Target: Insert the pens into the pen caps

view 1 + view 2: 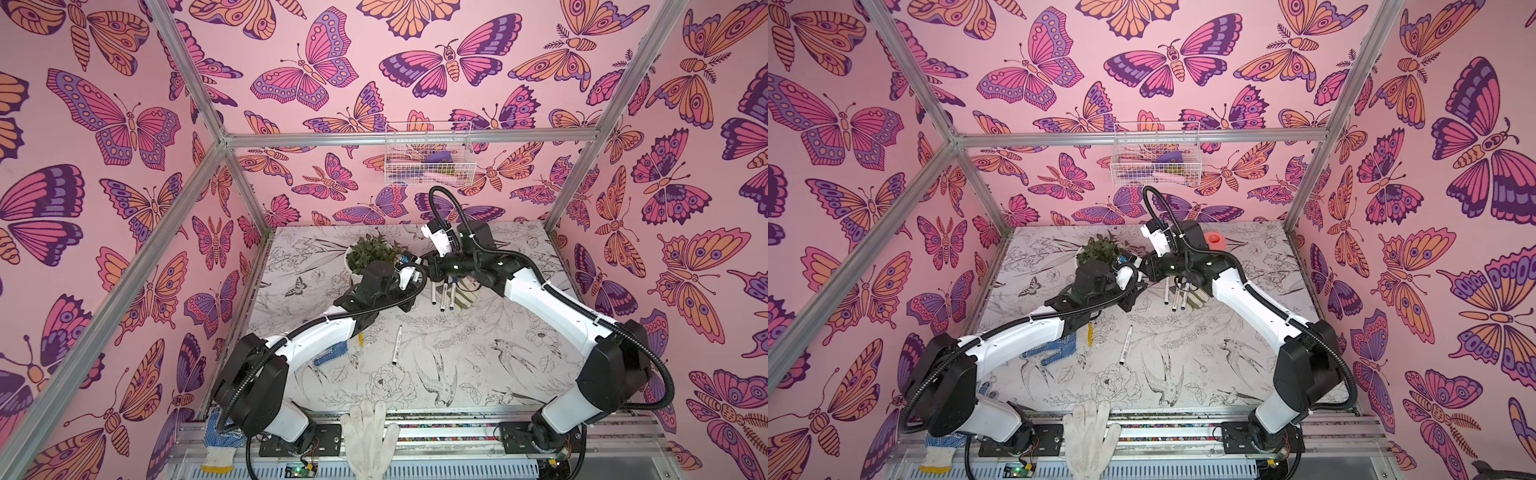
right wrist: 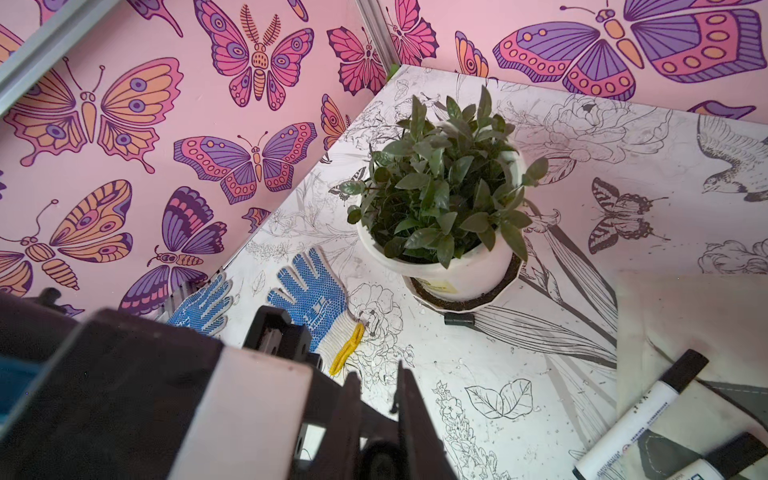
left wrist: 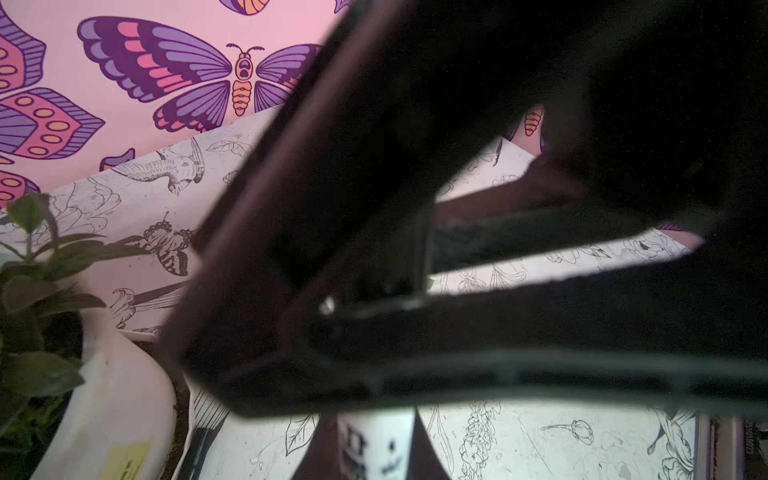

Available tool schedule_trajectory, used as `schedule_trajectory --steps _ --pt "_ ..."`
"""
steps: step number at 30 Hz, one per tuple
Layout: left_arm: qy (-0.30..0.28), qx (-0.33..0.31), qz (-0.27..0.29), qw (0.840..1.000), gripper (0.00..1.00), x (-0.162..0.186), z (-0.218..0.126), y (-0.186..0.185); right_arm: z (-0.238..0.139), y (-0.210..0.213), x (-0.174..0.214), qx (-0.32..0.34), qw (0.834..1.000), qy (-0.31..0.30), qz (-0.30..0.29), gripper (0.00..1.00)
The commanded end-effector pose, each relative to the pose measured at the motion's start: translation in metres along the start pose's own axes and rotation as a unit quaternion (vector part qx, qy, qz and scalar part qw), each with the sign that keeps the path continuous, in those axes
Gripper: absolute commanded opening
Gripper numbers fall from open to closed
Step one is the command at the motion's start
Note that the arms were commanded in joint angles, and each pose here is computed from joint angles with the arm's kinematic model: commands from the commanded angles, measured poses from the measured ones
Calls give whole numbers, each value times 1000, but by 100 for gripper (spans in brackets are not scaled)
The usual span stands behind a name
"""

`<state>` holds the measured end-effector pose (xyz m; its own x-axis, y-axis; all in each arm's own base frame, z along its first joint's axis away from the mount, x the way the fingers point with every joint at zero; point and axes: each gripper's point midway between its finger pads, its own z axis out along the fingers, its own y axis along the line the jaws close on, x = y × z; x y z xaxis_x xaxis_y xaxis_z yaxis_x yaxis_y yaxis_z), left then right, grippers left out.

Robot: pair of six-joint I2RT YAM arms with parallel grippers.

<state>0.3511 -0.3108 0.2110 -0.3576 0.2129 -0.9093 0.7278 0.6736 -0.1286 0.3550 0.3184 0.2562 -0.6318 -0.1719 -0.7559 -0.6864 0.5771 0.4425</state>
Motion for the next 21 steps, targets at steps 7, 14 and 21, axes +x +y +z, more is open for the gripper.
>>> schedule_trajectory --steps 7,14,21 --pt "-641 -39 131 756 0 -319 -237 -27 -5 37 180 -95 924 320 188 0" --pt "-675 -27 122 727 0 -330 -250 -28 -15 47 153 -145 925 278 217 0" --pt "-716 -30 123 687 0 -351 -269 -29 -16 49 168 -148 913 299 235 0"
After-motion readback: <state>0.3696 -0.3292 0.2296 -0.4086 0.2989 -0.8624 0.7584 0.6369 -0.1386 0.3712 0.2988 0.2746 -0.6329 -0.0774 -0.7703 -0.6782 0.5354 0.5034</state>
